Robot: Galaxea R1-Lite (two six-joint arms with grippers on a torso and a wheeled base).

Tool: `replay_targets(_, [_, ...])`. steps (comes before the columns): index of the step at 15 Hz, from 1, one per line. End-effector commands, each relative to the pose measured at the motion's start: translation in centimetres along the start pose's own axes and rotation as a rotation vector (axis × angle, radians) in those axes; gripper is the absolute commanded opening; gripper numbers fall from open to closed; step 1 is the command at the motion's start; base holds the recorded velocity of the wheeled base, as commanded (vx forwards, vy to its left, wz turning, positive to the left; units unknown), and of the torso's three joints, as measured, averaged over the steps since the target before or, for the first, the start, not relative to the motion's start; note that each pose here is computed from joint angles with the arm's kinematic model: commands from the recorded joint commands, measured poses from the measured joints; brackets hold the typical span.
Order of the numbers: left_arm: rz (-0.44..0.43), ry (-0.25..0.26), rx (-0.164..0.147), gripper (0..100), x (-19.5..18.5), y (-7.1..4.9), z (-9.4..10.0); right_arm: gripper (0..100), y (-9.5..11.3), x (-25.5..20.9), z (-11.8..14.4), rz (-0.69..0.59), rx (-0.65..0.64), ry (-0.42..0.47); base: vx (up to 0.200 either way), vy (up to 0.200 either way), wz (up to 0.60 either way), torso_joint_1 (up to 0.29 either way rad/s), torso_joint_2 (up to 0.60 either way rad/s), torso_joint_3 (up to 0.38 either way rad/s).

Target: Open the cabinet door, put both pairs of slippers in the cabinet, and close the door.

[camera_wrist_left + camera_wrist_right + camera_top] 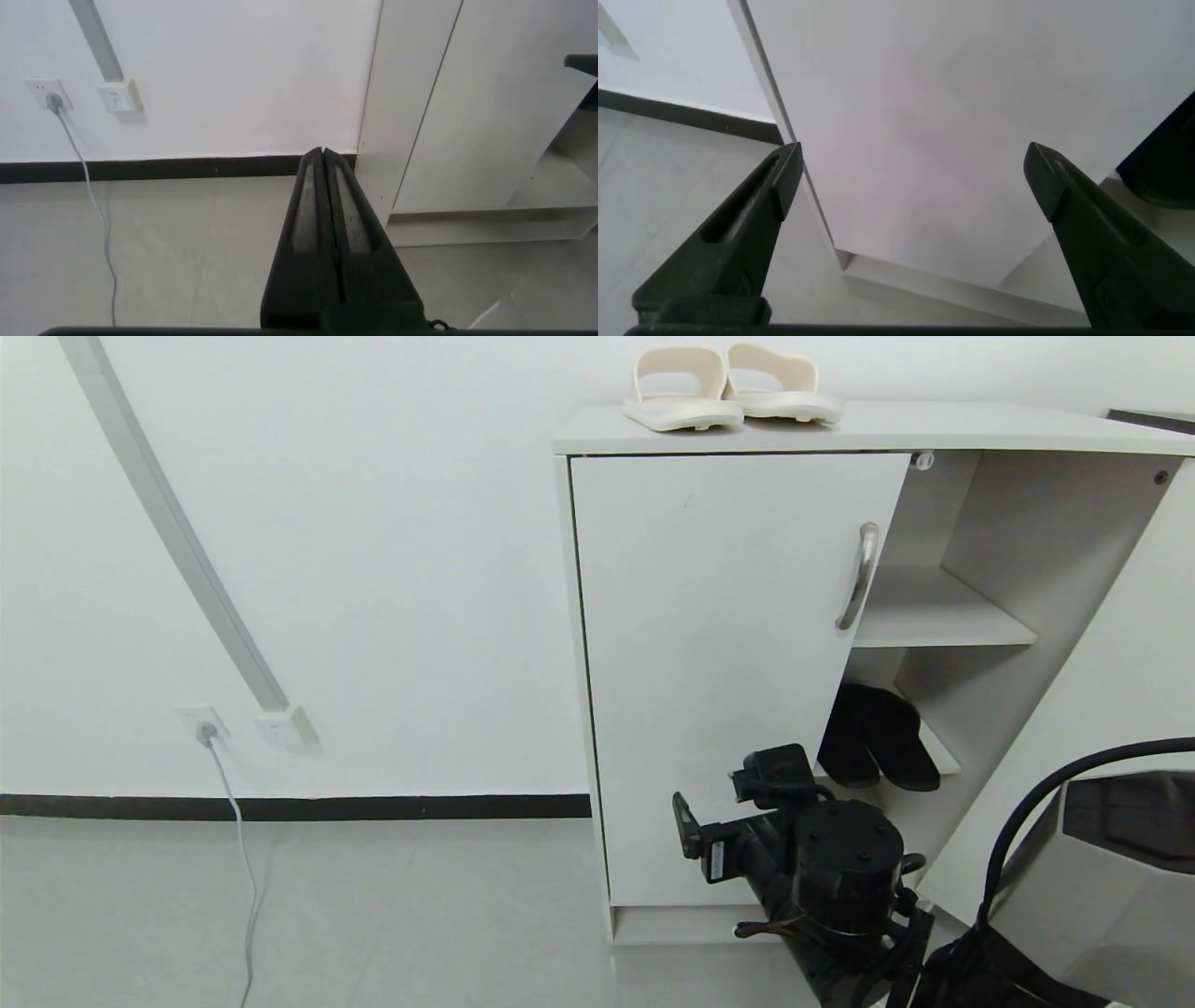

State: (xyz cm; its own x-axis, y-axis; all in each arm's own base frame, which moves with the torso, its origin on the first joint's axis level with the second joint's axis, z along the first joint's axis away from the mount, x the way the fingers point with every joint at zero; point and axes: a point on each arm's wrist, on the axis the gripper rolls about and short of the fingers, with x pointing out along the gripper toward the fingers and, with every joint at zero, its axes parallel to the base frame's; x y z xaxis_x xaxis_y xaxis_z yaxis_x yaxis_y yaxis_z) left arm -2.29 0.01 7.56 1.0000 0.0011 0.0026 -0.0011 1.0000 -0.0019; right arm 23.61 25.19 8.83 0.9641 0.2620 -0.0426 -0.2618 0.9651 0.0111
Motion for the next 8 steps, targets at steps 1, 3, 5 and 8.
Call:
replay_targets(1, [0.0,0.001,-0.001,0,0.01,0.0,0.01,100,0.08,-0.02,-0.04,0.004,0.001,-0.002,0.0,0.0,0.0,0.0,0.0,0.0])
replay_targets(3, [0.0,0.001,-0.001,0,0.01,0.0,0.01,100,0.1,0.0,0.02,0.006,0.004,-0.005,0.0,0.0,0.0,0.0,-0.14,-0.21])
replay_targets(5, [0.0,0.001,-0.003,0,0.01,0.0,0.01,100,0.04,0.01,0.0,0.004,0.003,-0.004,0.0,0.0,0.0,0.029,-0.25,-0.339])
replay_targets(8, [0.0,0.001,0.002,0,0.01,0.0,0.01,100,-0.01,0.04,0.0,0.003,0.003,-0.004,0.0,0.0,0.0,0.032,-0.51,-0.365])
